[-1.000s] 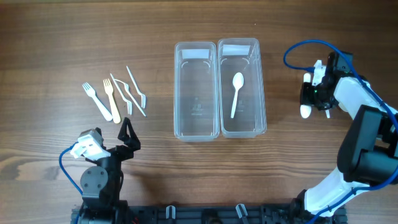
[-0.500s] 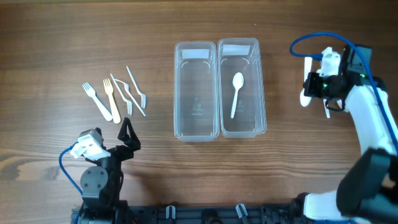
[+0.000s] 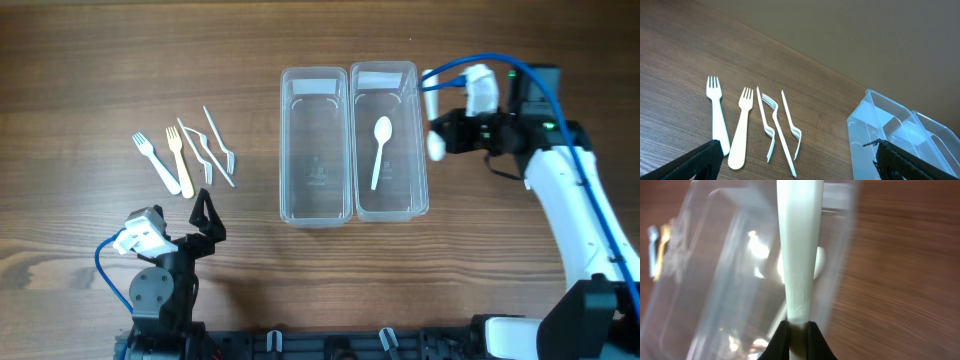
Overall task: Pack container
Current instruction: 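Place the white knife into the right container and open the gripper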
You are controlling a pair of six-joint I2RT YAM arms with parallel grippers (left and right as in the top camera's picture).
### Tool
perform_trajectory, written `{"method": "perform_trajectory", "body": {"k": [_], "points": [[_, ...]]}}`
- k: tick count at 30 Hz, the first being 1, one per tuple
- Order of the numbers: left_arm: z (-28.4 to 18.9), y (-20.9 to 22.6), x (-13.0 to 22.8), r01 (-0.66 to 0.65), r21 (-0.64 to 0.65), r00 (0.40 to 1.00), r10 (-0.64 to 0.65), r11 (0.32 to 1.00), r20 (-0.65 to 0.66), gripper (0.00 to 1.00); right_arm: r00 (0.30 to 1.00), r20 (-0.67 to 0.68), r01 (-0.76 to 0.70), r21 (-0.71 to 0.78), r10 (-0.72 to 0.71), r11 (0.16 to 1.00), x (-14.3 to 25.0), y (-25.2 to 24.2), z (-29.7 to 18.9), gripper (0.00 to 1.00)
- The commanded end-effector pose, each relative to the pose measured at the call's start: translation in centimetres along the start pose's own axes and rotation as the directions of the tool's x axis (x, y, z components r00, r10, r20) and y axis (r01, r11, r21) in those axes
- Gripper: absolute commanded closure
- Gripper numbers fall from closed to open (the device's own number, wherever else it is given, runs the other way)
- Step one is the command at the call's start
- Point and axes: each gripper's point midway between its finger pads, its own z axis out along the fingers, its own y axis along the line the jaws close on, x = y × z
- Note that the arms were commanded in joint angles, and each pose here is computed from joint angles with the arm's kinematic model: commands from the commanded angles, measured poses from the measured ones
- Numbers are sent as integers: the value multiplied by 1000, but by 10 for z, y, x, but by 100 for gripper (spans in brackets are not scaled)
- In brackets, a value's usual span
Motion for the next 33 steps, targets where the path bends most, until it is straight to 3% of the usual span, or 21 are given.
{"method": "perform_trajectory", "body": {"k": [1, 10, 11, 12, 13, 16, 18, 19, 23, 27, 29, 30, 33], "points": [[0, 1, 0, -18, 1, 1000, 18, 1000, 2, 0, 999, 18, 47, -96, -46, 994, -9, 45, 7, 96], [0, 1, 0, -18, 1, 1000, 18, 1000, 2, 0, 999, -24, 37, -25, -38, 999, 1, 59, 28, 96], [0, 1, 0, -18, 1, 1000, 18, 1000, 2, 0, 999, -29, 32, -26, -33, 999, 3, 59, 29, 91], [0, 1, 0, -18, 1, 1000, 18, 1000, 2, 0, 999, -31, 30, -27, -30, 999, 3, 59, 30, 78], [0, 1, 0, -18, 1, 1000, 18, 1000, 2, 0, 999, -31, 30, -27, -30, 999, 4, 58, 31, 57], [0, 1, 0, -18, 1, 1000, 18, 1000, 2, 0, 999, -20, 36, -28, -36, 999, 1, 58, 31, 39], [0, 1, 0, -18, 1, 1000, 18, 1000, 2, 0, 999, -8, 40, -28, -41, 999, -2, 59, 31, 9], [0, 1, 0, -18, 1, 1000, 18, 1000, 2, 0, 999, -3, 43, -28, -43, 999, -3, 59, 31, 0], [0, 1, 0, -18, 1, 1000, 18, 1000, 2, 0, 999, 13, 38, 23, -38, 999, -7, 46, 30, 0], [0, 1, 0, -18, 1, 1000, 18, 1000, 2, 0, 1000, 4, -13, 246, 13, 969, -3, -5, 19, 0], [0, 1, 0, -18, 1, 1000, 18, 1000, 2, 0, 999, -10, -43, 371, 50, 928, 4, -35, 8, 0], [0, 1, 0, -18, 1, 1000, 18, 1000, 2, 0, 996, -24, -65, 491, 89, 869, 13, -64, -7, 3], [0, 1, 0, -18, 1, 1000, 18, 1000, 2, 0, 991, -23, -89, 620, 131, 779, 22, -98, -28, 8]]}}
